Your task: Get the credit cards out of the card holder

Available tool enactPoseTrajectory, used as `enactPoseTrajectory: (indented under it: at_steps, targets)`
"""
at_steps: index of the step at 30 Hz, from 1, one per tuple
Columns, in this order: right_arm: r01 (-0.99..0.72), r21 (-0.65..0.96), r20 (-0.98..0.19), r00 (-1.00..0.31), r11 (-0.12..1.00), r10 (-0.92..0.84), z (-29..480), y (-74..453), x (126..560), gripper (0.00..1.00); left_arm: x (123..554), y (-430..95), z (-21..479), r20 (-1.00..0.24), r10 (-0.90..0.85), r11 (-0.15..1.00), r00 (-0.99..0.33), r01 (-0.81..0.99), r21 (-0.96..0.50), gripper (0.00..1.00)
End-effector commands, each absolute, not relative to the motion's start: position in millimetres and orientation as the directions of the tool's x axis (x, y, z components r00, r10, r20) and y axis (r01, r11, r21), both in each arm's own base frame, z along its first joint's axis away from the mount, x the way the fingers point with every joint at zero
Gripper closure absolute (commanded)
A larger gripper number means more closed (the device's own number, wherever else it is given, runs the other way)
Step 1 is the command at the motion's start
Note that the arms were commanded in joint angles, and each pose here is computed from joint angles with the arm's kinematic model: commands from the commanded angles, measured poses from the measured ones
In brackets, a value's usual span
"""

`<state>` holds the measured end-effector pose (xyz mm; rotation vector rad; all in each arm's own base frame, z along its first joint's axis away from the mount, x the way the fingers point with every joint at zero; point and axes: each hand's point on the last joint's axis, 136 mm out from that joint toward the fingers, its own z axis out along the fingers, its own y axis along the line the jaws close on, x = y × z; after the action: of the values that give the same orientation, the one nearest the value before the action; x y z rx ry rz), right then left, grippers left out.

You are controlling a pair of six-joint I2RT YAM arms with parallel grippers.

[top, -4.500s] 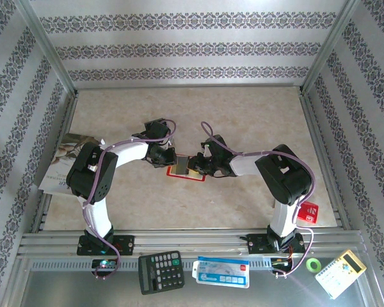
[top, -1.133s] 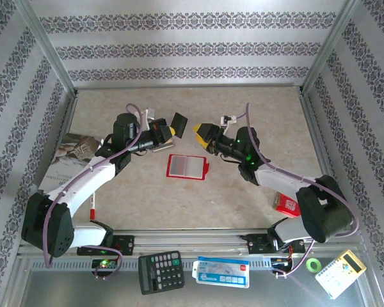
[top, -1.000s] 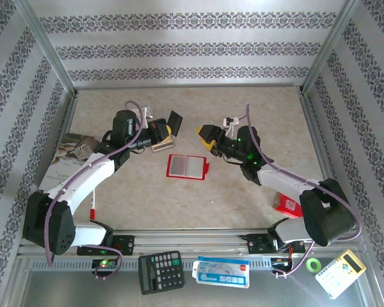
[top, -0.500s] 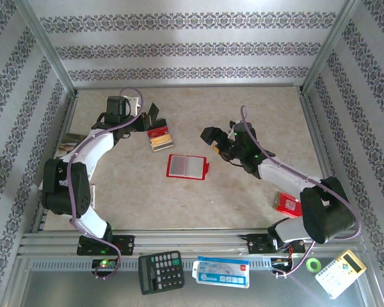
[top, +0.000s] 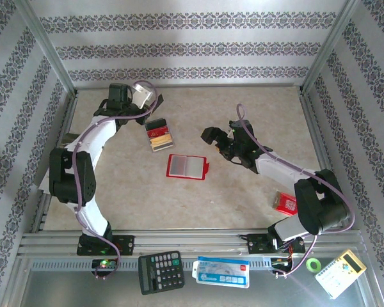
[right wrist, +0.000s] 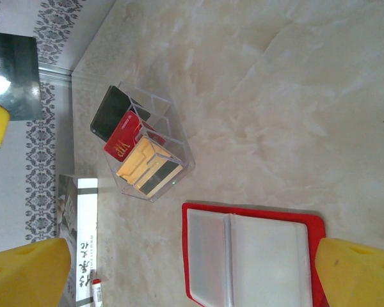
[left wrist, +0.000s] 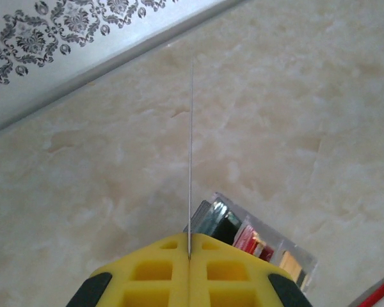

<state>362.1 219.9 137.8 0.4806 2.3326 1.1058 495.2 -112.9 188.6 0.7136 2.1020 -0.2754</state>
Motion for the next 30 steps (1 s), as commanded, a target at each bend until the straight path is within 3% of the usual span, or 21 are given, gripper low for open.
enactPoseTrajectory:
  at_steps: [1,10,17,25,30]
  targets:
    - [0.076,0.792,-0.318,-0.796,0.606,0.515,140.0,218.1,365.9,0.02,484.9,-98.3,167.9,-0.710,0.578,0.698,-0.403,0.695,0.173,1.00]
    - [0.102,0.806,-0.288,-0.792,0.583,0.538,138.9,222.4,370.8,0.02,466.0,-99.3,154.0,-0.704,0.668,0.491,-0.241,0.854,0.173,1.00]
    - [0.075,0.824,-0.295,-0.789,0.562,0.538,151.3,228.6,372.4,0.02,466.4,-107.0,158.3,-0.732,0.657,0.436,-0.181,0.883,0.173,1.00]
    - [0.066,0.841,-0.284,-0.791,0.538,0.542,157.8,229.6,368.5,0.02,466.8,-106.8,144.0,-0.687,0.704,0.357,-0.180,0.926,0.122,1.00]
    - [0.064,0.844,-0.285,-0.787,0.533,0.546,161.1,229.1,367.3,0.02,468.9,-100.5,135.3,-0.653,0.730,0.365,-0.201,0.923,0.124,1.00]
